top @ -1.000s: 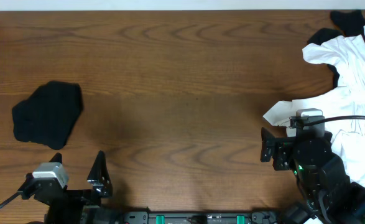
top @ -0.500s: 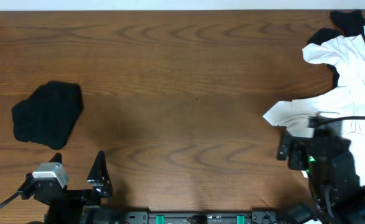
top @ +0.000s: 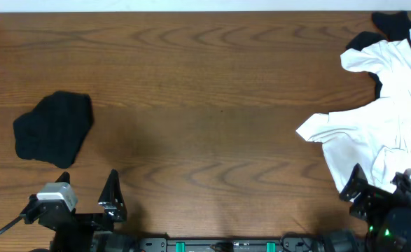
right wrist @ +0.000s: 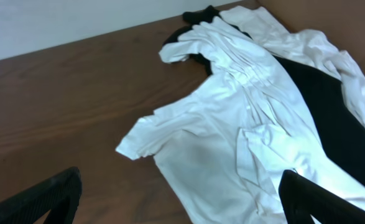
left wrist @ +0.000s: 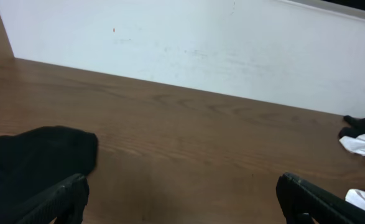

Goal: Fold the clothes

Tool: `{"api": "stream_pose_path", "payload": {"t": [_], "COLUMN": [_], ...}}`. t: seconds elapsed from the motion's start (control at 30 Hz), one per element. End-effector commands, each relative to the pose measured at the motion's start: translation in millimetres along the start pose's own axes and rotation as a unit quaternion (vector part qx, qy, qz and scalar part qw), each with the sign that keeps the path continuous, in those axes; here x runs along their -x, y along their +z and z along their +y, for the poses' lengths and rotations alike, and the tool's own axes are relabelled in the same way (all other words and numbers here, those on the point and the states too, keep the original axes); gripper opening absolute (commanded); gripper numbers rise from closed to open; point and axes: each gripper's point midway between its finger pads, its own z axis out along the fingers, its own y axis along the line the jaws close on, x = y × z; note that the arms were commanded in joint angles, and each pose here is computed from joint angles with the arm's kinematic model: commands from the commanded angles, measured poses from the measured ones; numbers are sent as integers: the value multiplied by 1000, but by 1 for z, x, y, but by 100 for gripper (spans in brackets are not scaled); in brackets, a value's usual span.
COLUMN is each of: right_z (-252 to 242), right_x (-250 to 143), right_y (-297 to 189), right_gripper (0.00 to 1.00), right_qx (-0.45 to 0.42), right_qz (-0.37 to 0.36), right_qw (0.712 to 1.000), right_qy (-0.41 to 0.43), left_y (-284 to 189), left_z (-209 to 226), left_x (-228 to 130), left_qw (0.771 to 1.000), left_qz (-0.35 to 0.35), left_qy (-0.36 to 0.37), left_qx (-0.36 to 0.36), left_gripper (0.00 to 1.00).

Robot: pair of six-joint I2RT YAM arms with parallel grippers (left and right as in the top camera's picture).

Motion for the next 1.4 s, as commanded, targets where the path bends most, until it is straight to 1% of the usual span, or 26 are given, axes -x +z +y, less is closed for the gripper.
{"api": "stream_pose_path", "payload": {"t": [0.0, 0.1, 0.2, 0.37, 0.47, 0.57, 0.77, 0.87, 1.37], "right_z": [-12, -20, -16, 1, 18, 36, 63, 62, 62], "right_x": [-15, -29, -41, -45, -40, -34, -32, -56, -54], "right_y": [2, 4, 11, 32, 52, 76, 106, 117, 116], "right_gripper": [99, 99, 99, 99, 99, 99, 99, 99, 99], "right_qx": [-21, -28, -10, 19, 47, 84, 154, 145, 144], "right_qz": [-11, -23, -36, -38, -69, -116, -225, -181, -184], "right_qw": [1000, 999, 999, 999, 996, 990, 962, 970, 970], "right_qy": [4, 17, 32, 16, 4, 1, -22, -65, -70], "left_y": [0, 0, 0, 0, 0, 0, 0, 0, 0], "left_z": [2, 2, 2, 2, 2, 2, 2, 2, 2], "left_x": [0, 0, 0, 0, 0, 0, 0, 0, 0], "left_qw": [1000, 1000, 1000, 1000, 1000, 1000, 1000, 1000, 1000], "left_qz": [-1, -1, -1, -1, -1, -1, -1, -1, -1], "left_qy": [-2, -2, -2, -2, -2, -2, -2, -2, -2], "left_qx": [4, 4, 4, 4, 4, 4, 4, 4, 4], "left_gripper": [98, 98, 98, 98, 98, 98, 98, 98, 98]}}
